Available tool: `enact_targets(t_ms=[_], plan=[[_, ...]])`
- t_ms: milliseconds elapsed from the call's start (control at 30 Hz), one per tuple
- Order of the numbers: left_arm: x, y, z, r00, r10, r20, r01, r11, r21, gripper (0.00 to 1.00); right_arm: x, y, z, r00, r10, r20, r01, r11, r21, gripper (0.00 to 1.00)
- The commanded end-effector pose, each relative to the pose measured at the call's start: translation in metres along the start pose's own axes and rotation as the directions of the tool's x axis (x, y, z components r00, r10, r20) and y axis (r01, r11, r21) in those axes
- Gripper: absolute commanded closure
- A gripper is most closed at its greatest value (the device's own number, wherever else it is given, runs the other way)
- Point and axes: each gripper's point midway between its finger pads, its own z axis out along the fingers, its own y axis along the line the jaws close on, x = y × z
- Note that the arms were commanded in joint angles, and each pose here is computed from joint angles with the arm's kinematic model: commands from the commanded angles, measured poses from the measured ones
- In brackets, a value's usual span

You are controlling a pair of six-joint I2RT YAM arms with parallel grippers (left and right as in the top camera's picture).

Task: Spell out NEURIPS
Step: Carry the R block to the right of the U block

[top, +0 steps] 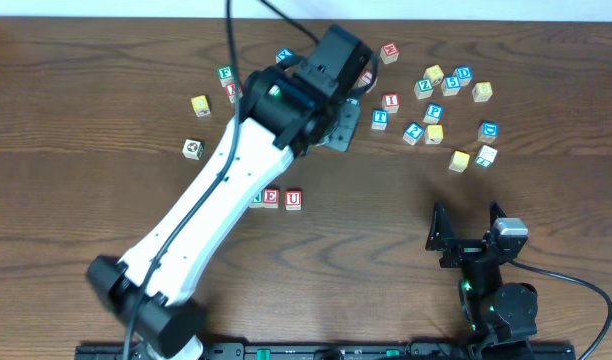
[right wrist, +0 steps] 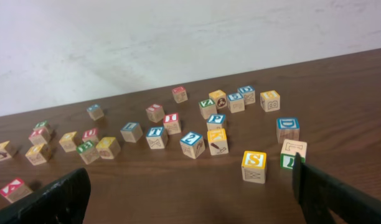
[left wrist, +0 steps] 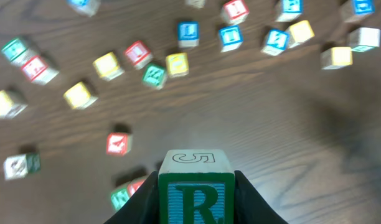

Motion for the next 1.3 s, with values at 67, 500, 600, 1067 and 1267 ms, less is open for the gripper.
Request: enact_targets(t_ms=[67,500,600,1067,1267], plan=[[0.031,0.025,-0.035,0.992,-0.102,0.079,0.106,0.993,-0.052,0.92,0.001,-0.001,0.000,1.000,0.008,-0.002,-0.008,1.000,0.002,0.01],[0.103,0.018,0.057,0.963,-0.264,0.063,0.265,0.964,-0.019,0.92,0.001,-0.001,0.000,1.000,0.008,-0.002,-0.008,1.000,0.002,0.01],[0.102,0.013,0.077,0.965,-0.258,0.052,0.260,0.965,-0.023,0.92,0.001,-0.001,0.000,1.000,0.008,-0.002,-0.008,1.000,0.002,0.01],[0.145,0.014,0.166,0.960,-0.245,-0.137,0.226,0.964,-0.139,0.92,0.001,-0.001,0.000,1.000,0.008,-0.002,-0.008,1.000,0.002,0.01],[0.148,0.008,0.170,0.962,-0.231,-0.146,0.212,0.968,-0.137,0.92,0.001,-0.001,0.000,1.000,0.008,-0.002,-0.008,1.000,0.002,0.01]])
